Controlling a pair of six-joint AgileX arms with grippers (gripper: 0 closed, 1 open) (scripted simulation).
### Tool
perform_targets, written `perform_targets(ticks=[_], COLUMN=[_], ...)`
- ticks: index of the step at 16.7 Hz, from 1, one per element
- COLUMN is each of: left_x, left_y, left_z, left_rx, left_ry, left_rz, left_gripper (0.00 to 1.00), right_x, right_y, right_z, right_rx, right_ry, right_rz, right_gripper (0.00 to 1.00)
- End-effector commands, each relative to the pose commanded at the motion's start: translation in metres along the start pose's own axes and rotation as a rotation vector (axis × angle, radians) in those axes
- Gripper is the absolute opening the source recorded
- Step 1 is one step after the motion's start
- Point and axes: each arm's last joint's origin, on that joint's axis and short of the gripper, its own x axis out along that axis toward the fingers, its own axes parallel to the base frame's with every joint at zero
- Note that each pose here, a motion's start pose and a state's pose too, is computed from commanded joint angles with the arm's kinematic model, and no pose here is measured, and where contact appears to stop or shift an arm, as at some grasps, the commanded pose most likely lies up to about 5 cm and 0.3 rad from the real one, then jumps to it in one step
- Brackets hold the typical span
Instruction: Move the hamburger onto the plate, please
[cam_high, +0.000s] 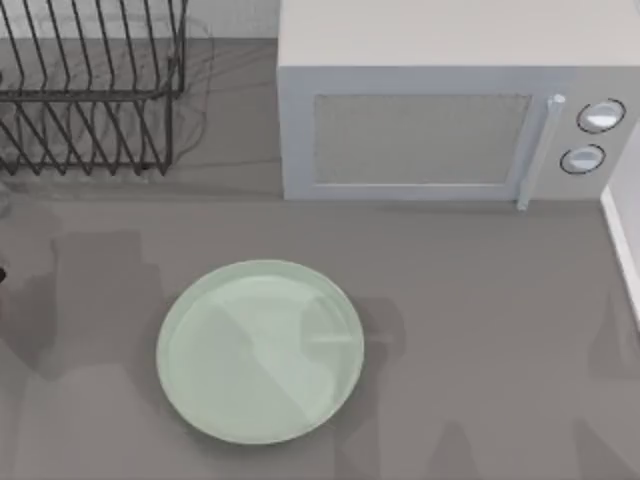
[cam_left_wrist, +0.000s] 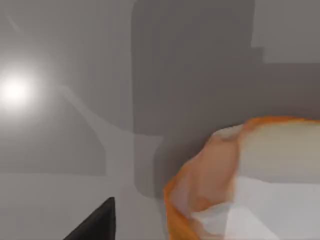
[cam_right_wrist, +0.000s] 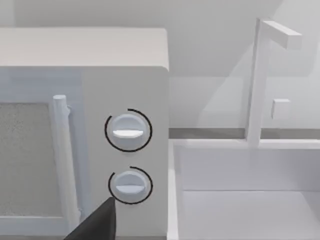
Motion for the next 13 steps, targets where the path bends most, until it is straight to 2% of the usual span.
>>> perform_targets(ticks=[4, 8, 13], left_x=[0.034, 0.036, 0.036], left_y=[-0.002, -0.002, -0.002], left_z=[-0.002, -0.002, -0.002], left_rx=[0.000, 0.000, 0.000], left_ry=[0.002, 0.003, 0.003], left_rz=[-0.003, -0.004, -0.004], left_gripper=[1.00, 1.00, 0.62], right_x=[0.000, 0.000, 0.000], right_y=[0.000, 0.000, 0.000], right_z=[0.000, 0.000, 0.000], right_rx=[0.000, 0.000, 0.000], right_ry=[0.000, 0.000, 0.000], right_rz=[0.000, 0.000, 0.000], right_gripper=[1.00, 1.00, 1.00])
